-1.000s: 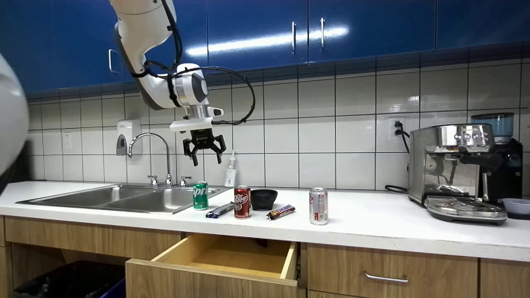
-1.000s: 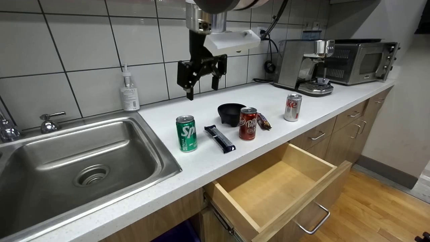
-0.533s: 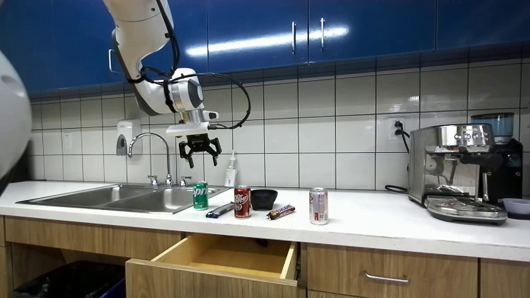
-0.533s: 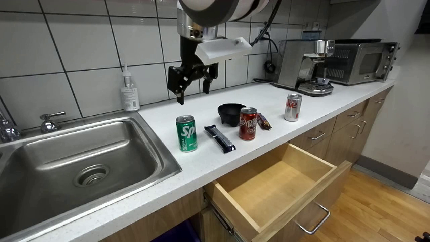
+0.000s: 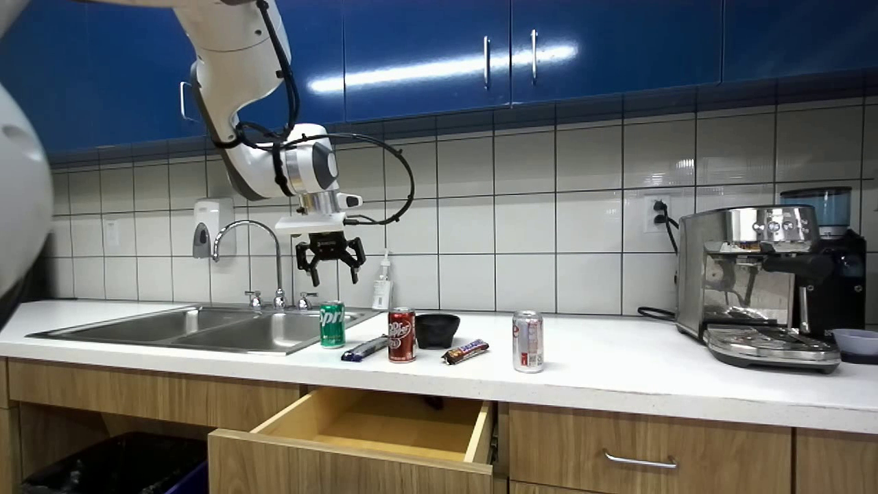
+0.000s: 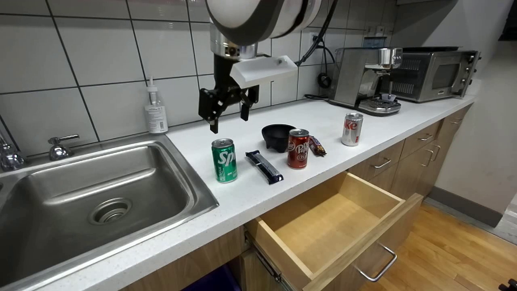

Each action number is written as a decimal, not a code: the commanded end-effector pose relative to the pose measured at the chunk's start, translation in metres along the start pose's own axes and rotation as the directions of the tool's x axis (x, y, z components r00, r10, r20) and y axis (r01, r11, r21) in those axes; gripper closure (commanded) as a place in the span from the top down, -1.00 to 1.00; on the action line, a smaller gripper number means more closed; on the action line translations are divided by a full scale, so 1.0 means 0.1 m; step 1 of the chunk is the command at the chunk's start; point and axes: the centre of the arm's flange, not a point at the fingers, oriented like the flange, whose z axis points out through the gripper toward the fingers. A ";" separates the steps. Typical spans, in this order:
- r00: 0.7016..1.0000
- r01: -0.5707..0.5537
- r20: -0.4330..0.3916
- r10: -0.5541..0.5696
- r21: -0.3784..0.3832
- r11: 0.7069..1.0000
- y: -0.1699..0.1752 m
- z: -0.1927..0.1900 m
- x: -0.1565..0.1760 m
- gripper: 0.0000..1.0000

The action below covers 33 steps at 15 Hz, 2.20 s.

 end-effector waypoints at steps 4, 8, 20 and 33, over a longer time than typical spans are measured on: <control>1.000 0.011 -0.017 -0.011 0.026 1.000 -0.05 0.15 0.23 1.00; 1.000 0.010 -0.009 -0.010 0.046 0.999 -0.10 0.24 0.28 1.00; 0.999 -0.017 0.046 0.014 0.062 0.998 -0.11 0.44 0.29 1.00; 0.990 -0.029 0.139 0.020 0.067 0.997 -0.11 0.60 0.18 1.00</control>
